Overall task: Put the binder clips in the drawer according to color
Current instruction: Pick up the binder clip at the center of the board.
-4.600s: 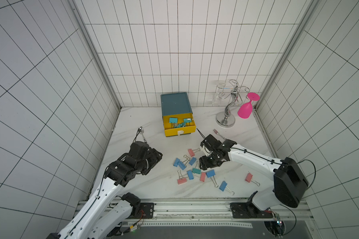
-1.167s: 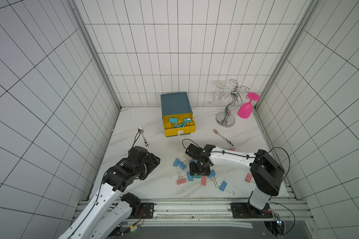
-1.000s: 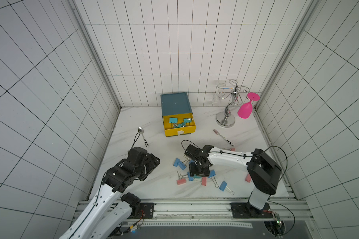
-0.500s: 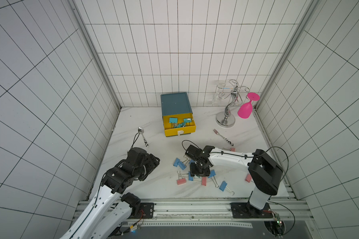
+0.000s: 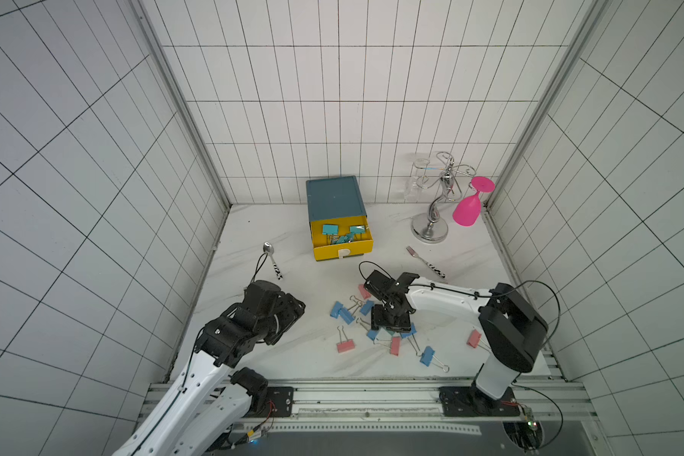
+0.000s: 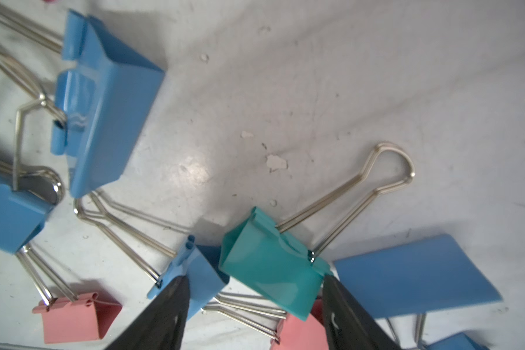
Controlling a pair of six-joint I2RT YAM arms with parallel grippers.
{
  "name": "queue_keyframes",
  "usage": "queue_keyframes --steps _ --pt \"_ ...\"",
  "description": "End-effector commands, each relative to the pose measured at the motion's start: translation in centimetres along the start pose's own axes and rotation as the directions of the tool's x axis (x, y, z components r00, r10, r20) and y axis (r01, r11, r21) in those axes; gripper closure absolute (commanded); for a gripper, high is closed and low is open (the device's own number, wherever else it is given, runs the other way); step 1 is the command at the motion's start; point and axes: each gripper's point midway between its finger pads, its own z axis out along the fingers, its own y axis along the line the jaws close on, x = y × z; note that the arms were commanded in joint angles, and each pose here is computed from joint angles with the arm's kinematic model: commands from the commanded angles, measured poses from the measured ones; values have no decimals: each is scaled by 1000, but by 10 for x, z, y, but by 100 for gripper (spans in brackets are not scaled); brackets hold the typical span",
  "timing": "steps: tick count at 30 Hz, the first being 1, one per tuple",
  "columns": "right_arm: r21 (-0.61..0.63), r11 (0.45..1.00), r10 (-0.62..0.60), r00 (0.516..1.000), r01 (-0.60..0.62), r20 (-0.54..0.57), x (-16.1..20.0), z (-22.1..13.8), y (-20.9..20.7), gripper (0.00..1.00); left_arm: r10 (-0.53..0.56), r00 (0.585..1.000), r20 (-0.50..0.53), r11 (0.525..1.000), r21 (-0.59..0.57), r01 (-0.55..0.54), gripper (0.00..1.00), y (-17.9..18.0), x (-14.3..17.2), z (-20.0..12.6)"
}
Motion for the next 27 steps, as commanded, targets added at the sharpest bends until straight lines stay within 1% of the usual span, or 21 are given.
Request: queue_keyframes --steps 1,5,9,15,20,27 --pt "-10 1000 -1 1000 1 -3 -5 -2 -9 26 19 1000 8 1000 24 -20 20 -10 -3 -2" --pt "-17 1000 9 1000 -8 10 -17 -7 -17 23 23 1000 7 999 23 -23 20 -11 -3 -1" --pt "-15 1000 22 1000 -22 11 -27 -8 -27 22 21 1000 7 1000 20 -21 20 -11 -4 0" --pt "17 999 34 999 -33 -26 -32 0 -41 22 22 1000 3 1000 17 -22 20 -12 -4 4" --pt "64 997 55 998 -53 -24 -34 -2 -53 26 25 1000 2 1000 16 -25 20 -15 -6 7" --pt "120 990 85 996 -80 -37 -31 0 -80 32 24 1000 -6 999 25 -24 20 -22 -7 15"
